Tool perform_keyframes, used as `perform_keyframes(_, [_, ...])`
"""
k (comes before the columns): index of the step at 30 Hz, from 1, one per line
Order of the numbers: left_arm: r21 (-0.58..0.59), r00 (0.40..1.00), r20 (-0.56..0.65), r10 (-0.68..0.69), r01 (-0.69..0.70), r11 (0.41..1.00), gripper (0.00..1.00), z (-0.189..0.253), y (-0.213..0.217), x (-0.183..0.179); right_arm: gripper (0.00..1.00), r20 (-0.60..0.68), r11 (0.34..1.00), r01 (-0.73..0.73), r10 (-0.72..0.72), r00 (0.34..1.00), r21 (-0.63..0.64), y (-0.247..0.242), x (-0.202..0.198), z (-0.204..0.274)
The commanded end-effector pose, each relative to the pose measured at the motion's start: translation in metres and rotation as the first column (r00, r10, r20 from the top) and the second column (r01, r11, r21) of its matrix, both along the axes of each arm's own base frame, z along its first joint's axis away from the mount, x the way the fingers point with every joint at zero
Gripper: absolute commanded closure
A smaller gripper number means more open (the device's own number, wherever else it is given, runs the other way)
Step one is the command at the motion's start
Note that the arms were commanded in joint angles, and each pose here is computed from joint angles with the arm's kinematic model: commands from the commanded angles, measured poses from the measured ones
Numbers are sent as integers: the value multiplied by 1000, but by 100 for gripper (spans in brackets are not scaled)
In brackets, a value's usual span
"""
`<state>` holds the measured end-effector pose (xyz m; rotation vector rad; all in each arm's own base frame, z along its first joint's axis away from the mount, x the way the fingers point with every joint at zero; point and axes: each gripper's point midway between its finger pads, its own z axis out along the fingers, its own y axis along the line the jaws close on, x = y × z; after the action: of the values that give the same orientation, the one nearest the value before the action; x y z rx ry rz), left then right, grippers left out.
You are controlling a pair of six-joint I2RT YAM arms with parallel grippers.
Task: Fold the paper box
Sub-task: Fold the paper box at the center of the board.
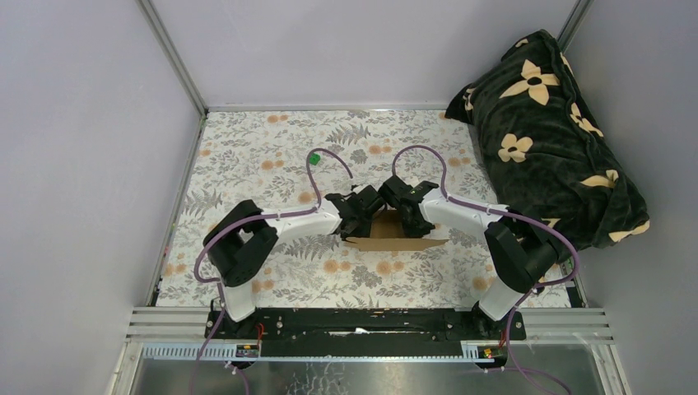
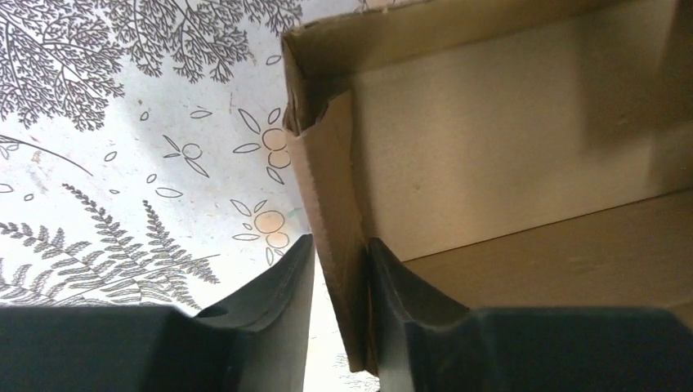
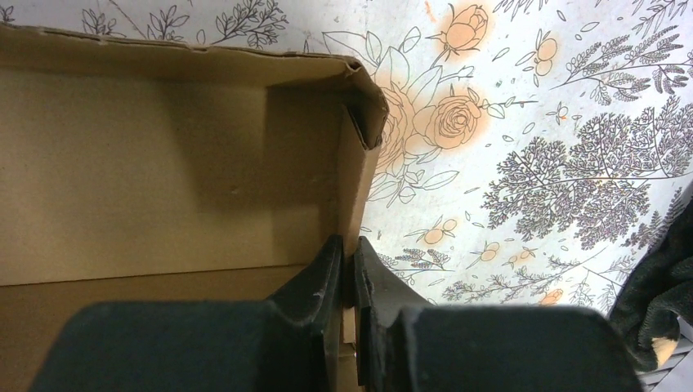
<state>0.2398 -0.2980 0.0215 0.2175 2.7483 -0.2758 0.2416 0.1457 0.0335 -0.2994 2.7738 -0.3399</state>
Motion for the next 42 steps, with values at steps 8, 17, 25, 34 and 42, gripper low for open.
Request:
perform_keyframes(8, [86, 999, 31, -16, 13, 996, 54, 7, 1, -2, 97, -71, 997, -8, 13, 997, 72, 19, -20, -19])
perform_keyframes(17, [60, 996, 93, 15, -20, 998, 62, 28, -5, 8, 97, -63, 997, -2, 7, 998, 71, 20, -18, -15])
perform_keyframes(25, [32, 996, 93, 11, -14, 999, 100, 27, -19, 12, 98, -64, 997, -2, 7, 998, 74, 20, -18, -14])
perform_keyframes(34, [8, 997, 75, -13, 12, 1000, 75, 18, -24, 5, 97, -58, 997, -4, 8, 998, 81, 22, -17, -10])
perform_keyframes(42, [-130, 985, 170, -14, 37, 991, 42, 52, -31, 21, 90, -52, 997, -7, 11, 999, 77, 21, -17, -6])
